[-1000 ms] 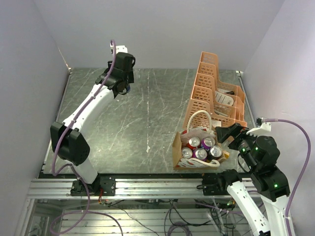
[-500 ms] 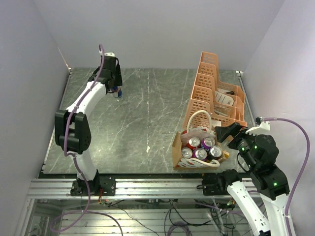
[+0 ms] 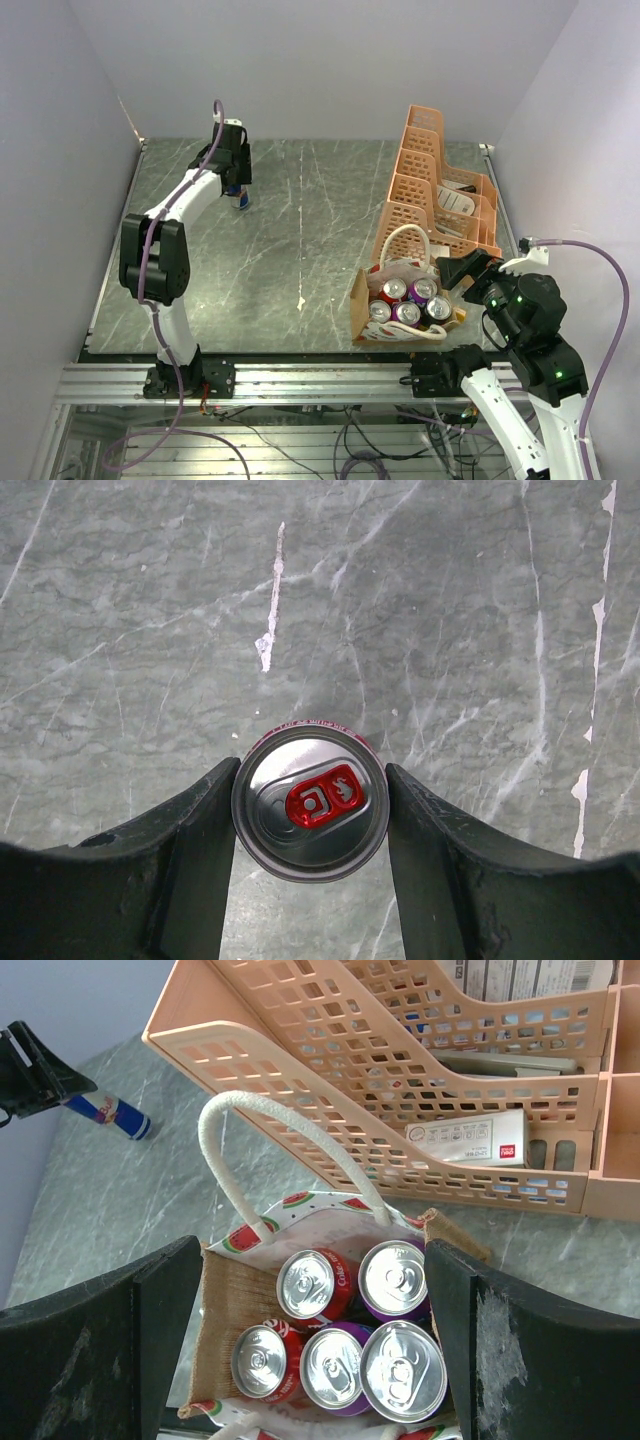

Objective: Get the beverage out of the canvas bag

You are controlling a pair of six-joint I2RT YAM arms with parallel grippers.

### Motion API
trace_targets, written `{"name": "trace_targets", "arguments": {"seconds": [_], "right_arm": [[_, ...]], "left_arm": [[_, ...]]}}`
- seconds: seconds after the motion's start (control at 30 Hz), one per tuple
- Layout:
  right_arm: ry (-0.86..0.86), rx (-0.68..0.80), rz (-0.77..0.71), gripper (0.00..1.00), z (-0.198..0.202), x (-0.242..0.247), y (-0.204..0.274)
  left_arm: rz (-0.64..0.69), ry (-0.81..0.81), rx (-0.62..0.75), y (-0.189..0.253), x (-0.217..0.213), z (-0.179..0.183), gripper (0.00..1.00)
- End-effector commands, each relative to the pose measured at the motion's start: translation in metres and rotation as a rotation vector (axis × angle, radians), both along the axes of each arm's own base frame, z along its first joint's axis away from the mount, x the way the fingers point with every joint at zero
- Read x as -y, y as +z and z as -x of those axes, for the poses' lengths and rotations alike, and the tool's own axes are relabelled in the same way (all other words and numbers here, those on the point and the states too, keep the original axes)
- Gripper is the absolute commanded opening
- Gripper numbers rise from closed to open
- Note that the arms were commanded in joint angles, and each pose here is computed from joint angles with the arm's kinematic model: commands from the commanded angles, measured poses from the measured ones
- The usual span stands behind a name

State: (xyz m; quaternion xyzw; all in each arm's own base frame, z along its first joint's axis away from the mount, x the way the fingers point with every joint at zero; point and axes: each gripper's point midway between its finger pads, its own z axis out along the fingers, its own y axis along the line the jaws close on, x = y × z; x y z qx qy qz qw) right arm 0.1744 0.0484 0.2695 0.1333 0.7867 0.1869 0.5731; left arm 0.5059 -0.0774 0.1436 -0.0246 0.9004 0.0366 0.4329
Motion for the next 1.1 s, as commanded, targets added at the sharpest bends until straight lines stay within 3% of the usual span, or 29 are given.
{"name": "trace_targets", "arguments": {"seconds": [0.0, 0.43, 0.47, 0.57, 0.73, 0.93, 1.07], "right_arm": [[0.002, 0.016, 0.001, 0.93, -0.003, 0.000, 0.001], [0.006, 0.024, -0.001, 0.93, -0.001, -0.001, 0.003], [0.005, 0.025, -0.001, 0.93, -0.001, 0.000, 0.002], [0.006, 0.028, -0.001, 0.93, -0.001, -0.001, 0.003], [0.011, 0.031, 0.000, 0.93, 0.000, -0.001, 0.003], [0.013, 0.040, -0.002, 0.93, 0.000, -0.001, 0.005], [0.013, 0.050, -0.004, 0.93, 0.002, -0.001, 0.007]], "left_arm": [[-0.001, -0.005, 0.111, 0.024, 0.002, -0.020, 0.07], [-0.009, 0.015, 0.051, -0.005, 0.001, -0.020, 0.09], [-0.013, 0.025, 0.057, -0.003, -0.001, -0.020, 0.16], [-0.025, 0.030, 0.076, 0.006, -0.005, -0.018, 0.58], [-0.025, 0.033, 0.133, 0.044, -0.008, -0.010, 0.96], [0.019, -0.004, 0.228, 0.105, 0.002, 0.020, 0.98], [0.042, -0.151, 0.288, 0.153, 0.062, 0.058, 0.97]]}}
